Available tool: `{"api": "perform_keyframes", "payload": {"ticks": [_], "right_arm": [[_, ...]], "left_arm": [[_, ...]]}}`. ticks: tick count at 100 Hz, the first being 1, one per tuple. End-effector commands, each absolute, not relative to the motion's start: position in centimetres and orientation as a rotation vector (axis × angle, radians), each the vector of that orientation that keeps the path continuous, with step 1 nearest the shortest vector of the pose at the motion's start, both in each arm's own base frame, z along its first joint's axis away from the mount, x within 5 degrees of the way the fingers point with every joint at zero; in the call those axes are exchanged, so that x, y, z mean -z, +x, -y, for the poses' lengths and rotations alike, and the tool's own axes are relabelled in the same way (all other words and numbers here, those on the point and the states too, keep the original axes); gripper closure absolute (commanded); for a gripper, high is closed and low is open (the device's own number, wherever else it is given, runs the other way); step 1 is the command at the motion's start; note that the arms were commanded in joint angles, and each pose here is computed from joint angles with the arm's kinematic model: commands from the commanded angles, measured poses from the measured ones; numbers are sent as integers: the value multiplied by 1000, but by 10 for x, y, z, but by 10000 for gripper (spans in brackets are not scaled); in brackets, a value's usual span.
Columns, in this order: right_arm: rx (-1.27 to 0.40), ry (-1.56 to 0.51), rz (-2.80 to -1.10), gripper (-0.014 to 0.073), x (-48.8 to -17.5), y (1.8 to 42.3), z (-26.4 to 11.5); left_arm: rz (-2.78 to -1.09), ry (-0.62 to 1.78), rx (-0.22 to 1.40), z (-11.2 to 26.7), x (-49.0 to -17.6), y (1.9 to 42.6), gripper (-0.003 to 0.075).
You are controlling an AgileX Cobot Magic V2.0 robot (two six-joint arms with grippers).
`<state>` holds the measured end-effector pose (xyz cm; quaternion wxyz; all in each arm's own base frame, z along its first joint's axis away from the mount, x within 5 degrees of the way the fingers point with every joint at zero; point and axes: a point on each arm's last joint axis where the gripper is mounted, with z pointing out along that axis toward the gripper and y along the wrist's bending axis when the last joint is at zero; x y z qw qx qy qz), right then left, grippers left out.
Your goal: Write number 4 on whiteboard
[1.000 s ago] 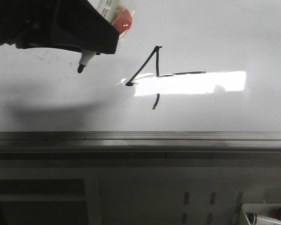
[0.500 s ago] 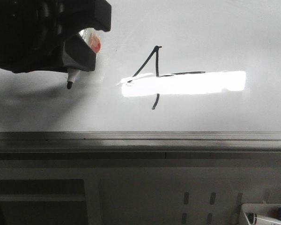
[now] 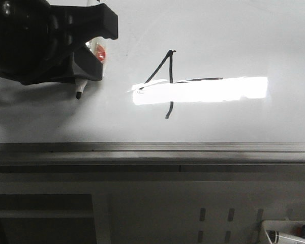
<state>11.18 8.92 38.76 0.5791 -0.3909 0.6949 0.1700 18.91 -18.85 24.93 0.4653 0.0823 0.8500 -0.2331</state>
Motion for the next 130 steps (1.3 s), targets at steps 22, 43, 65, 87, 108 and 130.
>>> {"api": "perform_keyframes", "payload": {"ticks": [22, 43, 65, 87, 108, 130], "right_arm": [[-410, -826, -1573, 659, -402, 112, -87], [-438, -817, -1577, 659, -402, 111, -87], [-439, -818, -1578, 659, -402, 111, -87], [-436, -812, -1566, 659, -400, 106, -84], [-381, -689, -1469, 659, -370, 76, -60], [-293, -482, -1290, 659, -313, 43, -28]], "left_arm": [[-2088, 98, 582, 187, -254, 196, 728], [-2093, 98, 589, 187, -253, 195, 466], [-2093, 98, 589, 187, -253, 195, 412], [-2047, 100, 631, 182, -268, 190, 216], [-1936, 174, 731, 151, -292, 155, 187], [-1793, 163, 796, 93, -282, 106, 366]]}}
